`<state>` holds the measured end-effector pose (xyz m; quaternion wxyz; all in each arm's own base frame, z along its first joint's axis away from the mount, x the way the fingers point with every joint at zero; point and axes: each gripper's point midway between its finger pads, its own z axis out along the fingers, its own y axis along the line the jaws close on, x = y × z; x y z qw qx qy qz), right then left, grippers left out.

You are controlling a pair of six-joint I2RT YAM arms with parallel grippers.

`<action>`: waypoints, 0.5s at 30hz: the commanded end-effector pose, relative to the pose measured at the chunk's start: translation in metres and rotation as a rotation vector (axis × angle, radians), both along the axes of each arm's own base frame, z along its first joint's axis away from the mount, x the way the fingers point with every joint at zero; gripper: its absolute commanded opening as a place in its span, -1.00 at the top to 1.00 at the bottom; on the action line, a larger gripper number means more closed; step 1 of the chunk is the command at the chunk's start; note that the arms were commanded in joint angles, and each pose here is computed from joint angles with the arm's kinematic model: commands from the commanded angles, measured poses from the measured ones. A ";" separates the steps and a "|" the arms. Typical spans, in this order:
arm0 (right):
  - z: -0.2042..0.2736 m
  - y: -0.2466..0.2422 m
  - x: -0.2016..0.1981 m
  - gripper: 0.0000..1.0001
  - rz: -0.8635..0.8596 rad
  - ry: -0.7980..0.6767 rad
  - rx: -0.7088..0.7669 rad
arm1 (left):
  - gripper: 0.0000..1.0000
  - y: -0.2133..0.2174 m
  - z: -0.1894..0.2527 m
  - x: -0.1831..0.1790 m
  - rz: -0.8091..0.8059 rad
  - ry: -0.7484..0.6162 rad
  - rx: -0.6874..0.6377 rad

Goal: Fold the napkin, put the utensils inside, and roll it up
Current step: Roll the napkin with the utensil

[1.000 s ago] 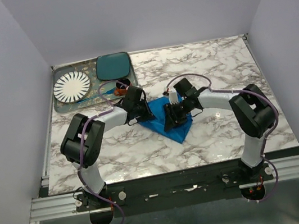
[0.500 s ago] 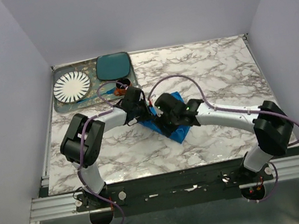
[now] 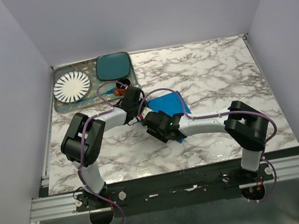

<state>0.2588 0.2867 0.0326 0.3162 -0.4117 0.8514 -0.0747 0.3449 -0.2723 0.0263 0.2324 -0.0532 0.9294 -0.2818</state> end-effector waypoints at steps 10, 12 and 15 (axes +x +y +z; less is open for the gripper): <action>-0.036 -0.008 0.004 0.02 -0.029 -0.019 -0.086 | 0.63 0.031 -0.053 -0.029 0.008 0.155 0.143; -0.041 -0.005 -0.002 0.14 -0.019 0.022 -0.060 | 0.63 0.031 -0.050 -0.028 0.007 0.150 0.138; -0.045 0.001 -0.009 0.28 -0.004 0.074 -0.012 | 0.61 0.030 -0.047 -0.027 0.000 0.147 0.129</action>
